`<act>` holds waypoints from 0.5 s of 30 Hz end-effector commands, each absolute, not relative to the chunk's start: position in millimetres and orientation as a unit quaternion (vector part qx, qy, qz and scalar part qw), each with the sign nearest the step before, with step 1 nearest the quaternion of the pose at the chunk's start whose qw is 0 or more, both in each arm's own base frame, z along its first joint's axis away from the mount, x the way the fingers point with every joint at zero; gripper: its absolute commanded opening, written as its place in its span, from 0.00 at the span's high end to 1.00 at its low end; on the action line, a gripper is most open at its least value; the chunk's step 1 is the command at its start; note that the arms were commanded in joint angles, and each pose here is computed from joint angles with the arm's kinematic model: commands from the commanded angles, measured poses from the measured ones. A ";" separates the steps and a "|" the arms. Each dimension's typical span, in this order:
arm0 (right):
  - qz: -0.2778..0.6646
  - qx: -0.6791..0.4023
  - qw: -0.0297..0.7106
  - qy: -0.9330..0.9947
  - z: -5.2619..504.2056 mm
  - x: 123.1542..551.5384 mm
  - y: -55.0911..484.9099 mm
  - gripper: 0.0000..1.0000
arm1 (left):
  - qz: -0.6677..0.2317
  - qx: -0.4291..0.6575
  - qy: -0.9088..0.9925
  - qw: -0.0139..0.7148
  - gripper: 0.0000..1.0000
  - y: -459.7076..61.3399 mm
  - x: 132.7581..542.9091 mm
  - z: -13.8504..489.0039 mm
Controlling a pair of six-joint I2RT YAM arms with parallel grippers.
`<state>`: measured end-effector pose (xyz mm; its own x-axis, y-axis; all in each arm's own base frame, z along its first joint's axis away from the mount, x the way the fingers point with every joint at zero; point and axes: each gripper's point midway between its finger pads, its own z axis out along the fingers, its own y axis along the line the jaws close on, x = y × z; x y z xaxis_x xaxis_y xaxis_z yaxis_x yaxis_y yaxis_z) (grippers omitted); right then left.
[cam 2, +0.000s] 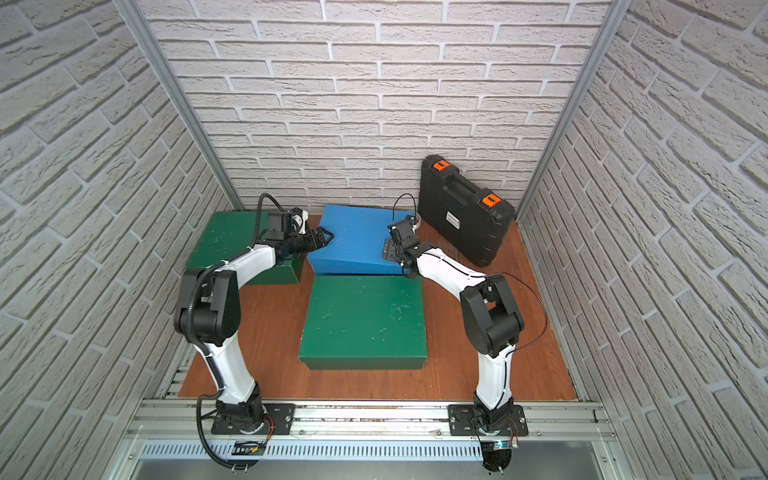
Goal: Stack the shoeboxes
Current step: Adjust the shoebox at the center of the board.
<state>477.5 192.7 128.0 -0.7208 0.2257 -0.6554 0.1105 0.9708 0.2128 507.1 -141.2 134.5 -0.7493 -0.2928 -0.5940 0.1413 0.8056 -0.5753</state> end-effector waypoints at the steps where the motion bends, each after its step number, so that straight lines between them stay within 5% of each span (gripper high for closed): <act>1: 0.107 0.042 0.315 0.942 107.7 444.2 222.4 0.16 | -0.364 -0.014 0.870 0.332 0.10 -178.8 482.7 142.3; 15: 0.095 0.049 0.376 0.920 184.6 432.9 200.8 0.08 | -0.307 -0.019 0.879 0.364 0.02 -162.8 454.0 192.4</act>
